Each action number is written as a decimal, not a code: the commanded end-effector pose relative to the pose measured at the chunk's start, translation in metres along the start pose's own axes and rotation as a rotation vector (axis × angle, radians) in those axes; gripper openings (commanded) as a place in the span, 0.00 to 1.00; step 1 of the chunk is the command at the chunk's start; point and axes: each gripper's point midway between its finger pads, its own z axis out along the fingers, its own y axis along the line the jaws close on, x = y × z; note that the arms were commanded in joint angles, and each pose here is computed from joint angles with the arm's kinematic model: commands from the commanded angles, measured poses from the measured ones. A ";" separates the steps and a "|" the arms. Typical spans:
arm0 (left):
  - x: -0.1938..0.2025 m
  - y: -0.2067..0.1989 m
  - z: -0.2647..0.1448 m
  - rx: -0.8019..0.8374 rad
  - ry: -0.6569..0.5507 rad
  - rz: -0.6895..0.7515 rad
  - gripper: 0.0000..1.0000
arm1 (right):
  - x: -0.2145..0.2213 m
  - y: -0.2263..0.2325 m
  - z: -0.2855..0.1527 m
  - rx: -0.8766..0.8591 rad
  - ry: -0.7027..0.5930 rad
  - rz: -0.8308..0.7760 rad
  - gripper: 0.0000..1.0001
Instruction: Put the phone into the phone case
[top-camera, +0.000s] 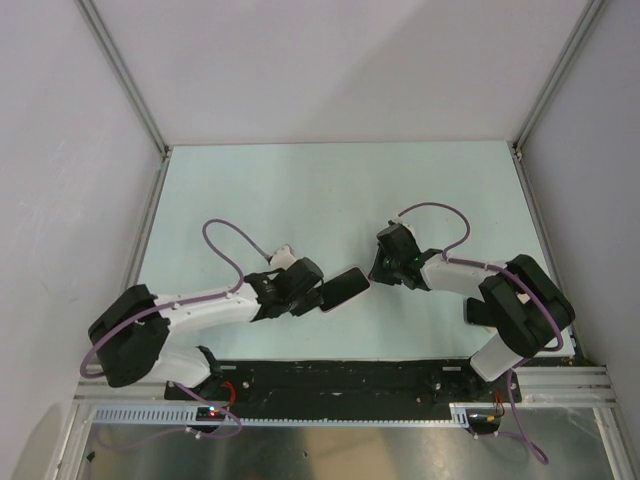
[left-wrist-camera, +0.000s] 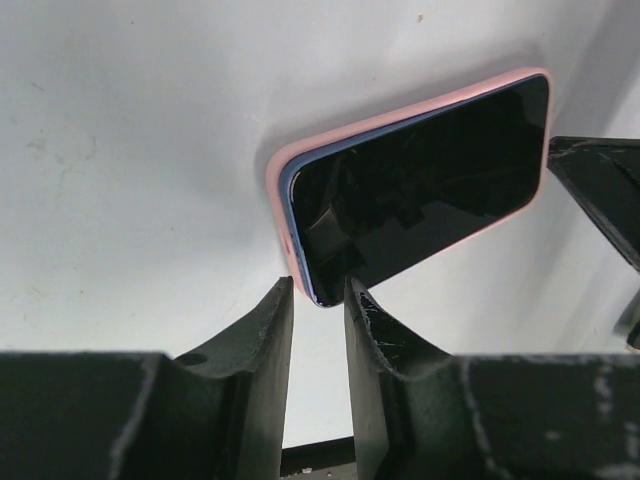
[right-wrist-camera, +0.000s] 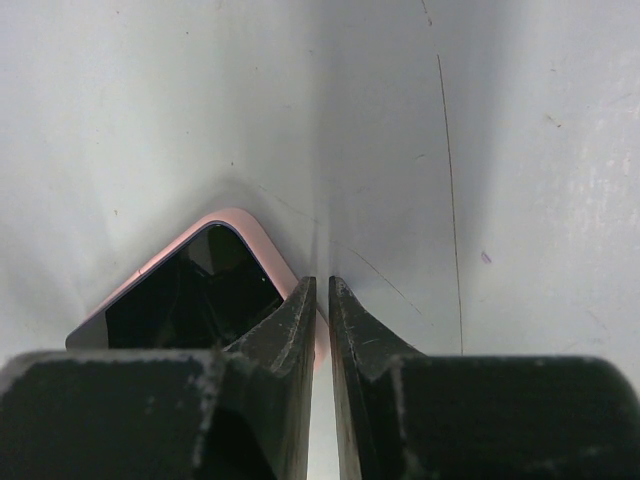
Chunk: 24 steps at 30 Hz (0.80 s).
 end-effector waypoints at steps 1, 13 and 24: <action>-0.001 -0.006 0.004 -0.013 -0.015 -0.013 0.31 | 0.023 0.001 0.002 -0.011 0.073 -0.004 0.15; 0.006 -0.010 0.014 -0.033 0.010 0.008 0.25 | 0.025 0.001 0.004 -0.010 0.077 -0.007 0.15; 0.015 -0.006 0.024 -0.057 0.045 0.027 0.05 | 0.026 -0.001 0.004 -0.003 0.079 -0.010 0.15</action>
